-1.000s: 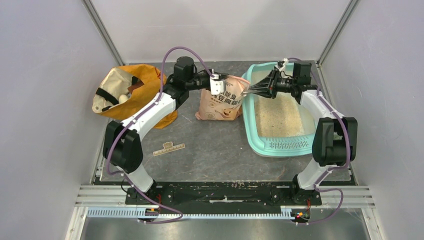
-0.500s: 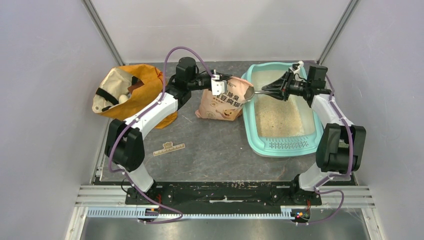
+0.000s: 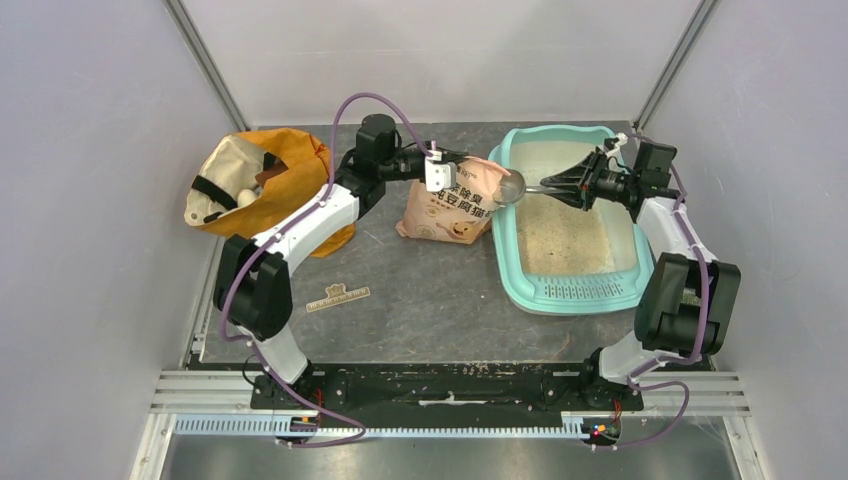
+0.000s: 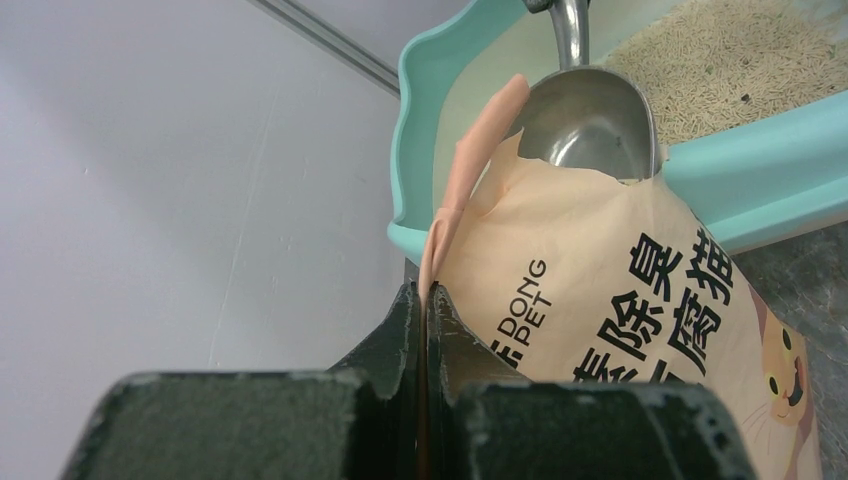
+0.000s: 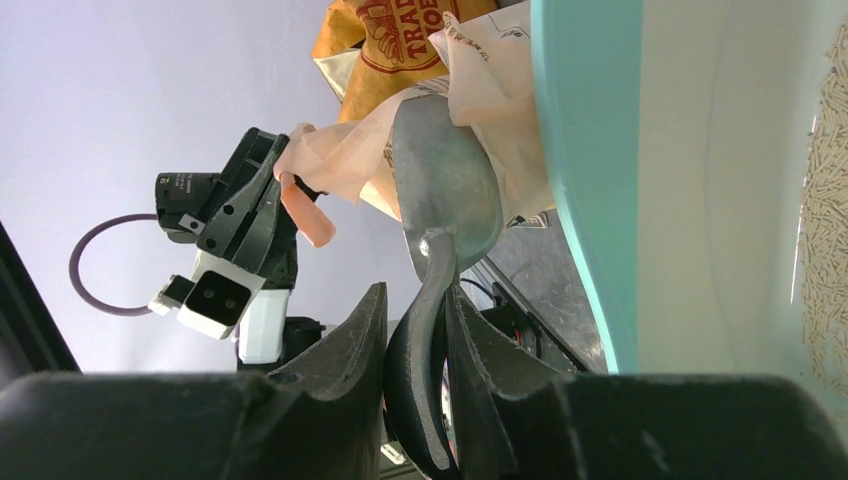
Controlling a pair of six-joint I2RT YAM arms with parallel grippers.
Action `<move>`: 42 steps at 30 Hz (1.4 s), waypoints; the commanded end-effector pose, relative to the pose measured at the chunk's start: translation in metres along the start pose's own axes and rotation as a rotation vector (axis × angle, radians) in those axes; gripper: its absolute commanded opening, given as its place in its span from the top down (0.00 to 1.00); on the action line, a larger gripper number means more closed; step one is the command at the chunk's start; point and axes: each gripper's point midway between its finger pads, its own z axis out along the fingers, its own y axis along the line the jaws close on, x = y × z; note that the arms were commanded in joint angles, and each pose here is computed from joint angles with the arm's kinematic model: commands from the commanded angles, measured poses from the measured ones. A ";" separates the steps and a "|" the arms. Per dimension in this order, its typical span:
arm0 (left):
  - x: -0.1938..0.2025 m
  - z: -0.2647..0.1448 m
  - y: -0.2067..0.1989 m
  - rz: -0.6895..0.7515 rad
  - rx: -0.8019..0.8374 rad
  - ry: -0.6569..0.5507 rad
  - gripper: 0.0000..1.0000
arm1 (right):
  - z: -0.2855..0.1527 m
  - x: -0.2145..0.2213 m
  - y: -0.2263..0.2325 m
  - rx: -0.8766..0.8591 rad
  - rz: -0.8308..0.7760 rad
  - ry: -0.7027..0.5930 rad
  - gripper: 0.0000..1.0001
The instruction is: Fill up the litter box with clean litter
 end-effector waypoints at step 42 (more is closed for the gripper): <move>-0.025 0.004 0.036 0.160 -0.035 -0.061 0.98 | -0.090 -0.011 0.004 -0.020 -0.017 -0.130 1.00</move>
